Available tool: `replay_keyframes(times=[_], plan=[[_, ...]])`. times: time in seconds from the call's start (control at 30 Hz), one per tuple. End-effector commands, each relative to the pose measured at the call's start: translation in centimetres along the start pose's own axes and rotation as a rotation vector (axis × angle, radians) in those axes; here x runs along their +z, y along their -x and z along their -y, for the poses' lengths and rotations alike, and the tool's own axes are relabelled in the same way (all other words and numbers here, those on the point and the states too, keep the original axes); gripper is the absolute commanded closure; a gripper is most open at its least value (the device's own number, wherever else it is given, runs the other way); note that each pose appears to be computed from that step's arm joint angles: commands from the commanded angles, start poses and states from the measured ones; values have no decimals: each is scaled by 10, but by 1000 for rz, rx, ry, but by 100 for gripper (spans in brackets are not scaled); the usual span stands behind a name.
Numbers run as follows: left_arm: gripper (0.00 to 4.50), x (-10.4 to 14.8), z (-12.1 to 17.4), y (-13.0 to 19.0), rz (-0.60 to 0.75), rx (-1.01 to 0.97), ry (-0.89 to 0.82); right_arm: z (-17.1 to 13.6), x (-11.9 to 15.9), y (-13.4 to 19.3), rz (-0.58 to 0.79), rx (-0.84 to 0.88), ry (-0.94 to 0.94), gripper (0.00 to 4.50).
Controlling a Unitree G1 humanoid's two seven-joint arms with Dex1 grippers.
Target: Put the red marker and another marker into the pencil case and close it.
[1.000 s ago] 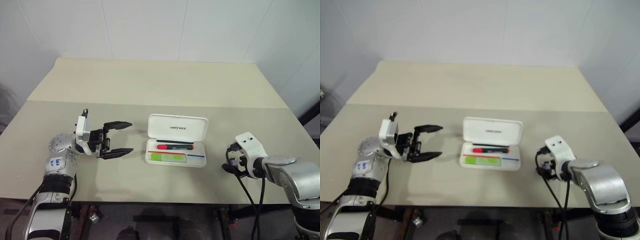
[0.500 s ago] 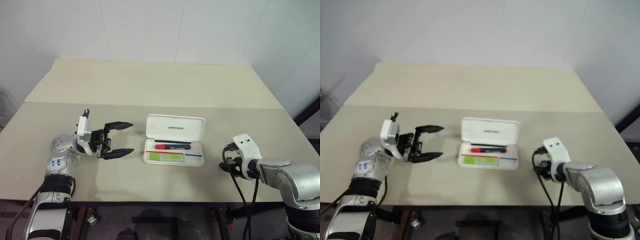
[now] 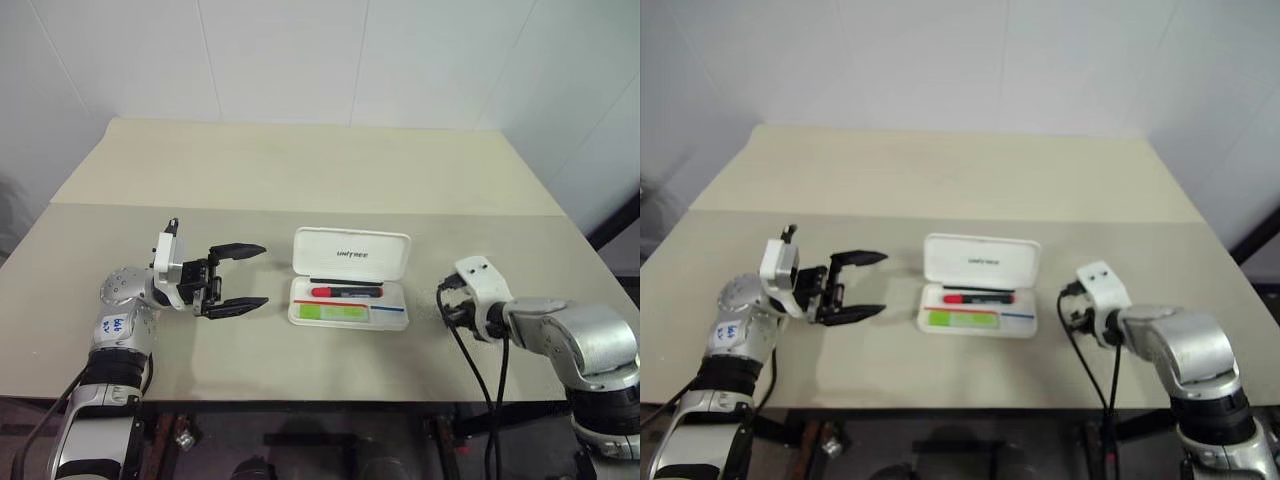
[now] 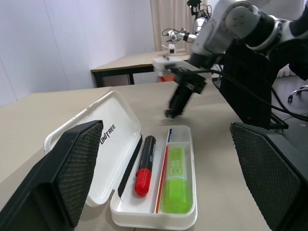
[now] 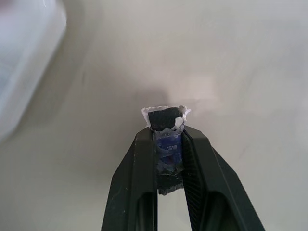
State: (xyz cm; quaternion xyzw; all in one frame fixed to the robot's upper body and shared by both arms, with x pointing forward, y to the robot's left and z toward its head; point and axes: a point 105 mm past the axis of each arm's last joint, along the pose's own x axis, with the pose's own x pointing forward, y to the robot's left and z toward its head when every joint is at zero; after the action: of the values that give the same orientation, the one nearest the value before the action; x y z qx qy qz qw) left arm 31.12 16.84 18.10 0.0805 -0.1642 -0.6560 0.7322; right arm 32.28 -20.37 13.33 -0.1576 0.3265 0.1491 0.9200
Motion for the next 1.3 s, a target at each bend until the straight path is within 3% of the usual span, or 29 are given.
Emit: replay_keyframes(times=[0.03, 0.3, 0.8, 1.3], plan=[[0, 10, 11, 0, 13, -121, -40, -4, 33, 8, 119, 40, 98, 412], [0, 12, 20, 2, -11, -172, -10, -41, 61, 20, 184, 278, 372, 412], [0, 10, 23, -2, -34, -232, -1, -66, 50, 28, 96, 539, 802, 412], [0, 12, 26, 3, -44, -220, -14, -85, 43, 19, 41, 586, 825, 412]])
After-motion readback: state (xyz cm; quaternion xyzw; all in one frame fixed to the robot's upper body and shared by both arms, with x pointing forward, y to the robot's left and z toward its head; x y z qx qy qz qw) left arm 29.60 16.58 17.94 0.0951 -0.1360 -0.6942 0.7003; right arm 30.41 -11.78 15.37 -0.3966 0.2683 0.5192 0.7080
